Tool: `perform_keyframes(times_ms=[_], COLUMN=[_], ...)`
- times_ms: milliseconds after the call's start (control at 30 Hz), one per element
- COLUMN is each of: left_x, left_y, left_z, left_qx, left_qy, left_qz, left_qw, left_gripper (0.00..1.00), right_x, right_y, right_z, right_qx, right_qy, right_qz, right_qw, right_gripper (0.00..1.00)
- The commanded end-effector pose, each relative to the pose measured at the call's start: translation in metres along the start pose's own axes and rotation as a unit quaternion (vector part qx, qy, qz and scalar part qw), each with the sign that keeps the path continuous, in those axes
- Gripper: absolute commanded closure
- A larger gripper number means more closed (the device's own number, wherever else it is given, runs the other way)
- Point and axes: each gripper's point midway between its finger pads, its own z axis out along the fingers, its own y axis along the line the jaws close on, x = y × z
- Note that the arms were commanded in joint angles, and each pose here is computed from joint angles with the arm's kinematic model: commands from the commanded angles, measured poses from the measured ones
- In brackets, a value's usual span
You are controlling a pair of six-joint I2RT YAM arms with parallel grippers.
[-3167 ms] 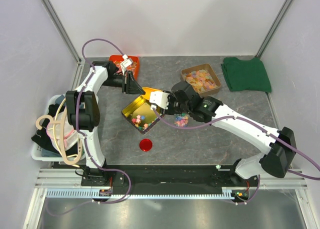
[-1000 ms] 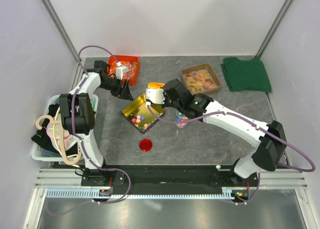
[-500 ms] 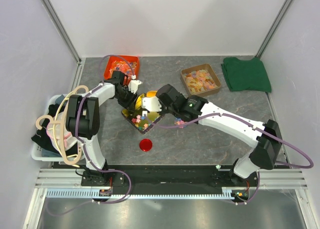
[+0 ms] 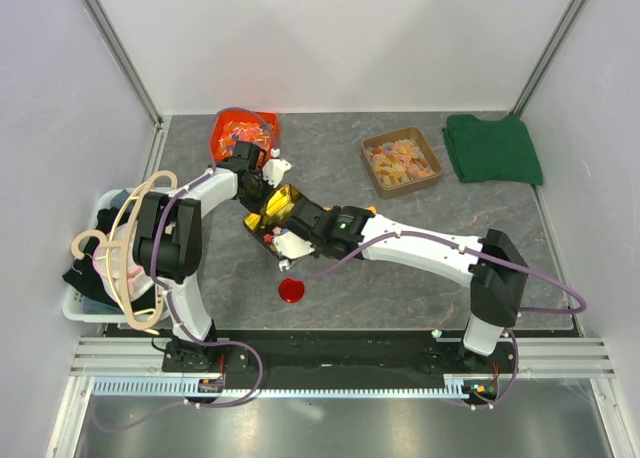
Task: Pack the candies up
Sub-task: Scoop the fake candies from the storage box.
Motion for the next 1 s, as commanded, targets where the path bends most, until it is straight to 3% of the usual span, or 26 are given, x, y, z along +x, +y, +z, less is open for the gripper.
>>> perform_keyframes(times_ms=[0,300,600,967], left_x=[-0.042,-0.087,-0.076,-0.104], left_y=[0.014,0.006,-0.010,-0.016], left_z=[-0.033,-0.070,-0.063,-0.092], left_qx=[-0.070,-0.135,-0.154,-0.196], left_qy=[-0.057,-0.115,-0.106,-0.167], left_qz=[0.057,0.159,0.227,0.260], left_qw=[0.994,0.971,0.956,0.931], left_gripper=[0.98,0.98,0.98,0.98], right_x=[0.007,0.007,0.009,0.010], right_y=[-0.017,-0.025,-0.034,-0.015], right_z=[-0.004,0.010,0.017,0.021], right_qx=[0.024,0.034,0.064,0.042], right_qy=[0.053,0.106,0.140,0.142], right_qz=[-0.047,-0.099,-0.113,-0.149], right_qw=[0.997,0.989,0.982,0.978], right_gripper=[1.00,1.00,1.00,1.00])
